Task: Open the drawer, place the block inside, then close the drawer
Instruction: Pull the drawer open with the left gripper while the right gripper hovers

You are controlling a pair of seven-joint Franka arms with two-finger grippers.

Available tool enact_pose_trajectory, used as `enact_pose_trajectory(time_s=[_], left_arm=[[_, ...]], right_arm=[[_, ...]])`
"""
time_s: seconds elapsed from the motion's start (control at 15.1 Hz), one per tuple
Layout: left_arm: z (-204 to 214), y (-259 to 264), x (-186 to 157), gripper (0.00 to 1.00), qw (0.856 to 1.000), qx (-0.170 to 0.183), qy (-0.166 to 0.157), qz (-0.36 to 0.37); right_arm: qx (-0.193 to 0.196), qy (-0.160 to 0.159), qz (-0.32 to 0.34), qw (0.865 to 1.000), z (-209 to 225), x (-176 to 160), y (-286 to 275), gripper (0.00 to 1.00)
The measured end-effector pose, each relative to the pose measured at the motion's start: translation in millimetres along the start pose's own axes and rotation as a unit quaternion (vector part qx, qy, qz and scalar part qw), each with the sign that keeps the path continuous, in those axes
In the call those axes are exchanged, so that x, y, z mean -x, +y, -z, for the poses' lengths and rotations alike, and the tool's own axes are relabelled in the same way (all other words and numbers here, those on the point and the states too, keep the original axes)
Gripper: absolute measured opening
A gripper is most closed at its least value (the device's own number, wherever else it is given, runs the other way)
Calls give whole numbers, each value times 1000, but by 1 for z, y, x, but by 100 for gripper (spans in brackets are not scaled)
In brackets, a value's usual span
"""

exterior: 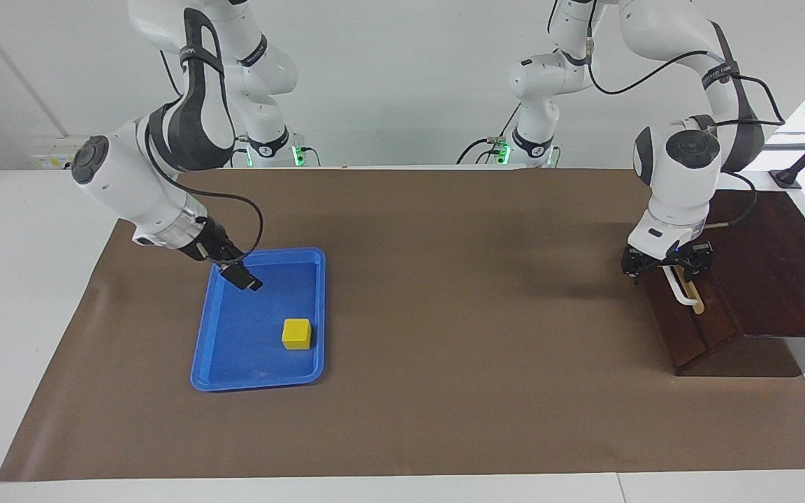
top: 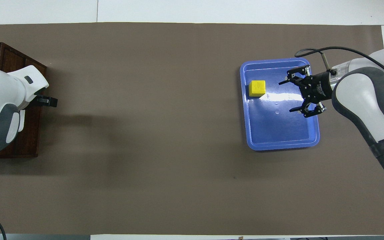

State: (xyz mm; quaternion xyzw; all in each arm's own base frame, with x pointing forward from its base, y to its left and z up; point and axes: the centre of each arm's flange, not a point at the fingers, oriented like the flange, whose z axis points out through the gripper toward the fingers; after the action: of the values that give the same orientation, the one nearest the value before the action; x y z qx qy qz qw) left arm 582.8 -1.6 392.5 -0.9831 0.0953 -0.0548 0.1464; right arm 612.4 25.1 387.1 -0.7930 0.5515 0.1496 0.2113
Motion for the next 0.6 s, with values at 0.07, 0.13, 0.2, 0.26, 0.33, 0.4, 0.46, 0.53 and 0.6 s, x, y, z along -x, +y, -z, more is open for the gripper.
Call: enact_pose_trajectory(time_s=[0.07,0.13,0.2,0.26,0.33,0.4,0.46,0.53,0.6], left_arm=[[-3,4,1,100,1000,-1,0,3],[-3,7,0,100,1000,0,2,6],[-2,12,-2,100,1000,1,6,10],[0,21,-4,100,1000,2,10,17],[5,36,-7,100,1000,4,15,26],[11,57,-10,100,999,7,20,35],[18,82,-12,100,999,10,26,44],[26,108,-13,100,998,14,31,51],[31,131,-12,100,998,17,34,54]], right_arm=[[-7,-15,-27,1000,-9,-6,-1,100],[-10,-26,-43,999,-17,-13,-3,100],[-12,-36,-57,998,-23,-19,-4,100],[-17,-50,-70,996,-28,-24,-5,100],[-23,-64,-81,994,-33,-28,-7,100],[-25,-72,-88,993,-39,-32,-9,100],[-26,-78,-92,992,-43,-35,-13,100],[-23,-84,-94,992,-48,-39,-16,100],[-20,-89,-95,991,-52,-42,-18,100]])
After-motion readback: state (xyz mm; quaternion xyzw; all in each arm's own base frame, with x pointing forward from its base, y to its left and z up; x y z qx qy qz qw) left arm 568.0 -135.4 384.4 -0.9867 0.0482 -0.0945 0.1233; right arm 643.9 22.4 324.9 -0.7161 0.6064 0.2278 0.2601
